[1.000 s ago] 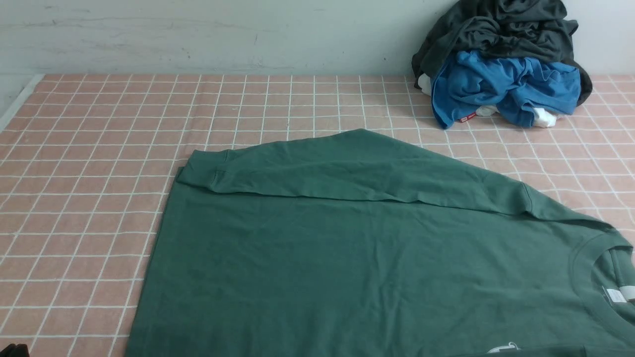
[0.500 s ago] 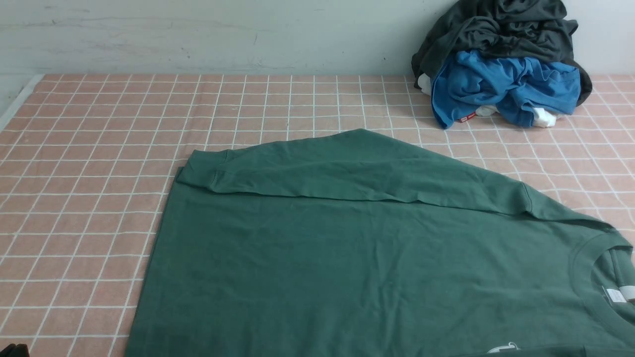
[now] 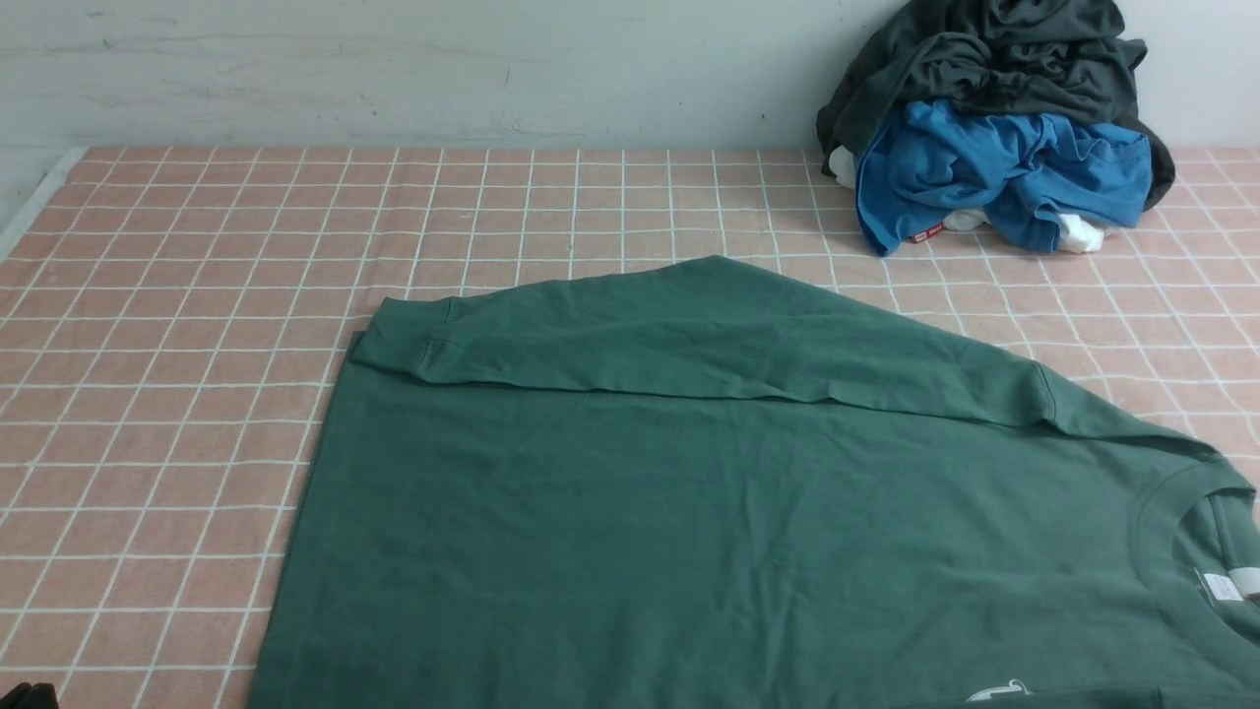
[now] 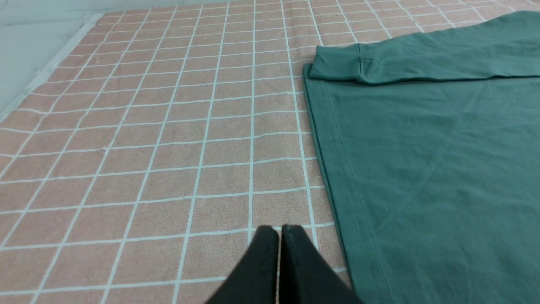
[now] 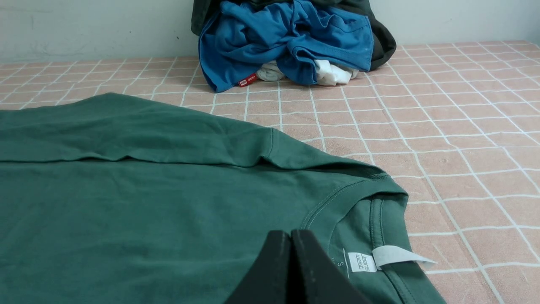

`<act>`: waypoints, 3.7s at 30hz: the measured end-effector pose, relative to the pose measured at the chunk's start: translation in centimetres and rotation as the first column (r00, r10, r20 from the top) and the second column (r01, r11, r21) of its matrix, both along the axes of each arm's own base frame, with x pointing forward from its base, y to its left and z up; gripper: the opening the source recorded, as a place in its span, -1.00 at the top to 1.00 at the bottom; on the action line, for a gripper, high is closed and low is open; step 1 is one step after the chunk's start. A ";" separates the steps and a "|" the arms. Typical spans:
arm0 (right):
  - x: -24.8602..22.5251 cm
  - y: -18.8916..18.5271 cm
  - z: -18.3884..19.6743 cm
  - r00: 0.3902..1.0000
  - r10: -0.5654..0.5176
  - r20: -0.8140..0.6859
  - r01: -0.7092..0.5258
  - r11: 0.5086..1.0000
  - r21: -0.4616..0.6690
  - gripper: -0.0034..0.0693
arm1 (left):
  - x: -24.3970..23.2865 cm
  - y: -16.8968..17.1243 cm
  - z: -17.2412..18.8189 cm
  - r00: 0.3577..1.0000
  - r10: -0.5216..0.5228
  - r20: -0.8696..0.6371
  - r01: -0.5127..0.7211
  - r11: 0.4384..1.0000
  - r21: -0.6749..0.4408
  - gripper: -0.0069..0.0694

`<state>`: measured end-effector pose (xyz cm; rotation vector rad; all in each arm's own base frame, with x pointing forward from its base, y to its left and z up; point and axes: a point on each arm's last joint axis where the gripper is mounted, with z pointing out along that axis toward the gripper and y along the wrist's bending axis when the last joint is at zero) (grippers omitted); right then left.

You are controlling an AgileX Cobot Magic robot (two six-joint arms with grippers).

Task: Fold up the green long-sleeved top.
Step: Use the left arm to clamp the cuff closest to it

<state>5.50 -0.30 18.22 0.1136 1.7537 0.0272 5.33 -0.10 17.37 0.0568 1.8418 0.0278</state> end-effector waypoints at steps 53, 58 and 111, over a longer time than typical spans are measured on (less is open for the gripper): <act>0.1 1.3 0.5 0.999 -0.029 0.016 0.005 0.601 0.799 0.94 | 0.1 -1.6 1.1 0.999 0.041 0.004 -0.020 0.560 -0.828 0.83; 0.1 1.3 0.8 0.998 -0.043 0.035 -0.011 0.458 0.889 0.94 | 0.1 -1.5 1.7 0.998 0.047 0.040 0.004 0.595 -0.804 0.83; 6.9 6.5 11.8 0.453 0.443 -0.774 -0.595 0.796 0.108 0.94 | 13.3 -10.6 -2.6 -0.002 -0.171 -0.985 0.658 0.741 -0.130 -0.35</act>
